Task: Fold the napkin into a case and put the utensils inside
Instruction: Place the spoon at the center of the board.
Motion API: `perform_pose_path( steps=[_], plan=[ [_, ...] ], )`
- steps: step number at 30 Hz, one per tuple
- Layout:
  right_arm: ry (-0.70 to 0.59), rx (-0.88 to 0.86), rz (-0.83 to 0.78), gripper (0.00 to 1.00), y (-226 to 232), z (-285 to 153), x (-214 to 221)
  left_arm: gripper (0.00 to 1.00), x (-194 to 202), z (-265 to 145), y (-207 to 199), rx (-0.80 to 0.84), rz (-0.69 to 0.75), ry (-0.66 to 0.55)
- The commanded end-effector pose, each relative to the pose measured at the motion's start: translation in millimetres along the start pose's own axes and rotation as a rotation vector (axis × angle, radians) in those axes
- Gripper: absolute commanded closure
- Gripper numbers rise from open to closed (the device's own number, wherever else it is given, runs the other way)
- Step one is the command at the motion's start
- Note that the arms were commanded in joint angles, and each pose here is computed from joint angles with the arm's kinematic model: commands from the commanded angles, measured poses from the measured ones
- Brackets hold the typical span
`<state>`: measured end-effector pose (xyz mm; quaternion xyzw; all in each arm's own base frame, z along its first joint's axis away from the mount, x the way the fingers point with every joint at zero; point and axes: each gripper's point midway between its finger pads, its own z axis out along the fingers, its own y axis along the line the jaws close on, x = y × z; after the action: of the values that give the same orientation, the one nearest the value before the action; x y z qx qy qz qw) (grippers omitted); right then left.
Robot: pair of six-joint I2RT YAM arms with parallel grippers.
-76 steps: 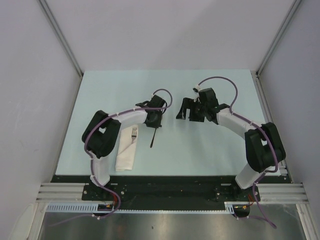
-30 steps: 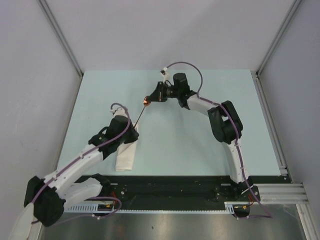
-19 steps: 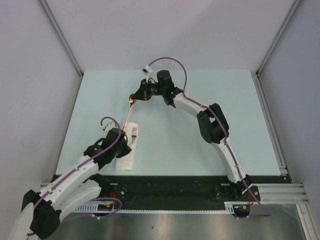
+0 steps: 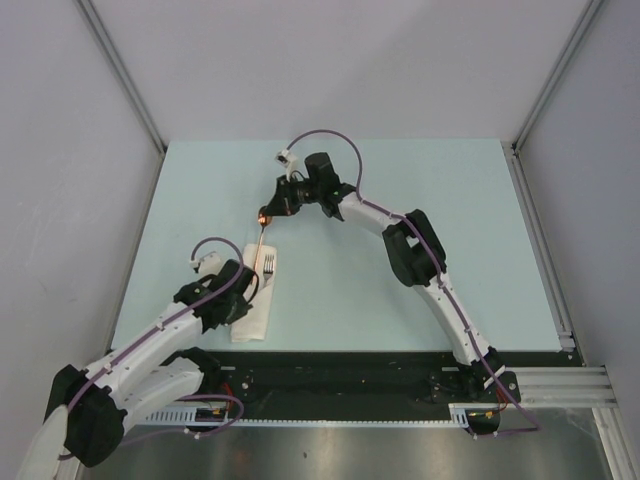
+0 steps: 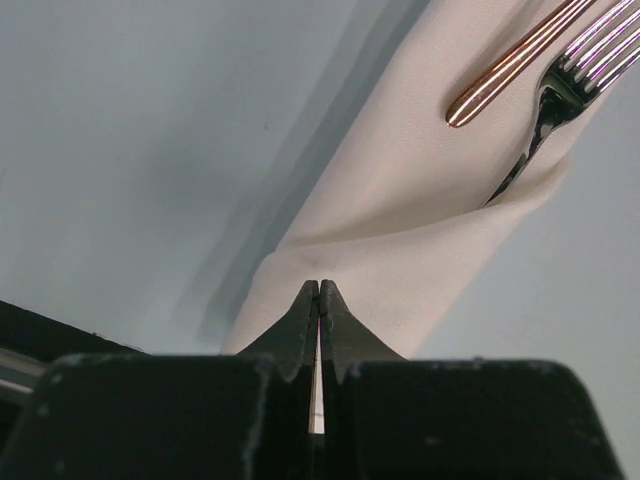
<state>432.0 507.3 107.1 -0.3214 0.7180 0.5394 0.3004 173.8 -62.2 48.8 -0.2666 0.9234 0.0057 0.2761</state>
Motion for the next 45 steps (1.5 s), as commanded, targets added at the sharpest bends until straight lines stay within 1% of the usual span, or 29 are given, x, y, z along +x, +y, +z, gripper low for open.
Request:
perform_pose_path(
  steps=[1, 6, 11, 19, 28, 35, 39, 45],
  plan=[
    [-0.038, -0.079, -0.072, 1.0, 34, 0, -20, 1.0, -6, -1, -2, -0.01, -0.052, -0.02],
    [-0.02, -0.101, -0.064, 1.0, 46, 5, -12, 1.0, 3, 5, 1, -0.009, -0.067, 0.004],
    [0.002, -0.107, -0.054, 1.0, 55, 8, 4, 1.0, 1, 4, 1, 0.004, -0.065, -0.015],
    [0.013, -0.118, -0.05, 1.0, 76, 11, 12, 1.0, 1, 5, 1, 0.008, -0.068, -0.021],
    [0.039, -0.115, -0.022, 1.0, 86, 14, 30, 1.0, 0, 6, 3, 0.007, -0.073, -0.029],
    [0.054, -0.149, 0.02, 1.0, 102, 19, 50, 1.0, -8, 1, -2, 0.025, -0.078, -0.056],
    [0.048, -0.156, 0.036, 1.0, 106, 18, 59, 1.0, -15, -3, -9, 0.05, -0.081, -0.072],
    [0.077, -0.161, 0.051, 0.99, 110, 22, 72, 0.99, -22, -6, -12, 0.051, -0.074, -0.09]
  ],
)
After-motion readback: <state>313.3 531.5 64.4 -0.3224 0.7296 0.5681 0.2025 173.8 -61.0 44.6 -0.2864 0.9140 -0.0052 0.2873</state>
